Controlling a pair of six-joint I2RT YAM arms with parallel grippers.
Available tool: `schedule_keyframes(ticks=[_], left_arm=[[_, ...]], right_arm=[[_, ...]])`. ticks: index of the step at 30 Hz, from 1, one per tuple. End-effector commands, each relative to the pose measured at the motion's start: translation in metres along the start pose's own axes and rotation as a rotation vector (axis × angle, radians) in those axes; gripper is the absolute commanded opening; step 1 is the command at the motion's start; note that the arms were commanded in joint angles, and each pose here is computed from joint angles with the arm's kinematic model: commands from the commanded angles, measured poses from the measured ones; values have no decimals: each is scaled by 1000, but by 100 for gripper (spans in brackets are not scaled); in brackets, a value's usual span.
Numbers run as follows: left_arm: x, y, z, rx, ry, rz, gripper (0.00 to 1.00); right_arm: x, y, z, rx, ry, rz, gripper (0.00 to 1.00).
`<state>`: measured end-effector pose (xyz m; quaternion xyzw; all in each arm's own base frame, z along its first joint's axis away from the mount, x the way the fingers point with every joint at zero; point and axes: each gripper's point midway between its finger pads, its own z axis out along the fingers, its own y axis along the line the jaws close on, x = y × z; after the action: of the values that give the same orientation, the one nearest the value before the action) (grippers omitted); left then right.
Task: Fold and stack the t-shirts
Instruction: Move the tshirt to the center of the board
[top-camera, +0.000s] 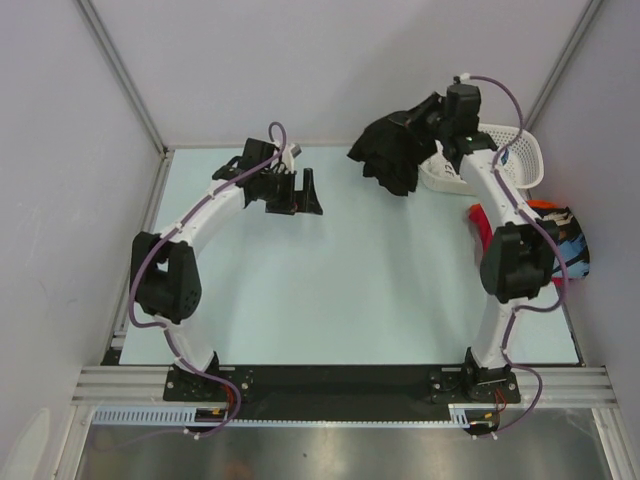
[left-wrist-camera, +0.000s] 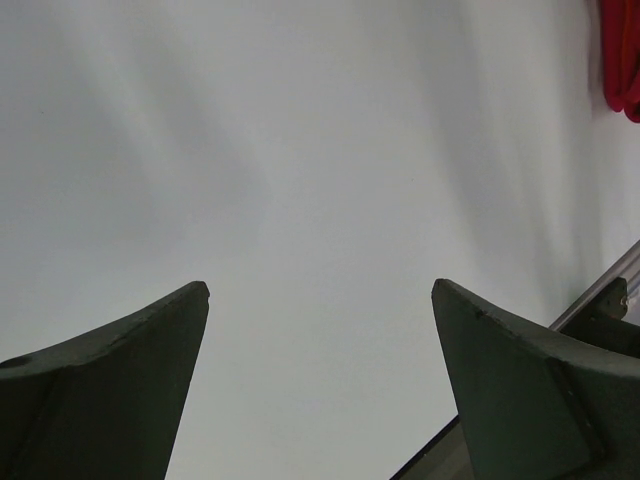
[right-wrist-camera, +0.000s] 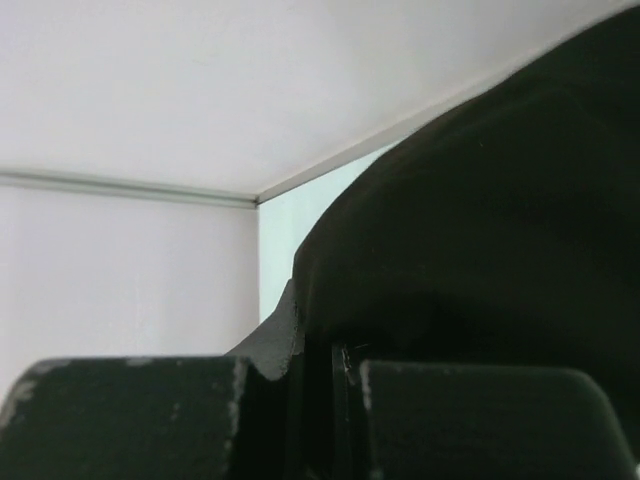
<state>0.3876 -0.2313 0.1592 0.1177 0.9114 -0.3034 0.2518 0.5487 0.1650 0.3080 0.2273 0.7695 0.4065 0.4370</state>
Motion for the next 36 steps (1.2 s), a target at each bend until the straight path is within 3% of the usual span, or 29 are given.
schedule_keyframes(ticks=[1, 5, 8, 9, 13, 17, 22, 27, 31, 34, 36], left_arm=[[-10, -2, -17, -47, -59, 11, 100], [-14, -5, -23, -53, -84, 4, 100], [-15, -9, -23, -35, -88, -6, 100], [-15, -10, -23, -30, -90, -6, 100], [-19, -15, -24, -16, -105, -7, 100], [-24, -20, -23, -12, -119, -2, 100], [-40, -19, -34, -60, -174, 20, 100], [-81, -9, -101, -269, -410, 36, 100], [-120, 23, -195, -632, -645, -44, 100], [-128, 38, -232, -727, -695, -63, 100], [-129, 45, -240, -737, -709, -74, 100]], right_arm=[[0, 103, -6, -276, 11, -82, 0], [28, 93, -14, -266, 82, -82, 0], [51, 52, -31, -190, 135, -65, 0], [68, 9, -33, -103, 171, -34, 0], [74, -33, -66, -9, 153, -2, 0], [89, -14, -83, -1, 209, -49, 0], [133, 28, -74, -69, 323, -129, 0], [161, 68, -38, -154, 396, -173, 0], [176, 105, -19, -233, 459, -194, 0], [190, 122, -19, -284, 507, -229, 0], [207, 103, -19, -264, 571, -236, 0]])
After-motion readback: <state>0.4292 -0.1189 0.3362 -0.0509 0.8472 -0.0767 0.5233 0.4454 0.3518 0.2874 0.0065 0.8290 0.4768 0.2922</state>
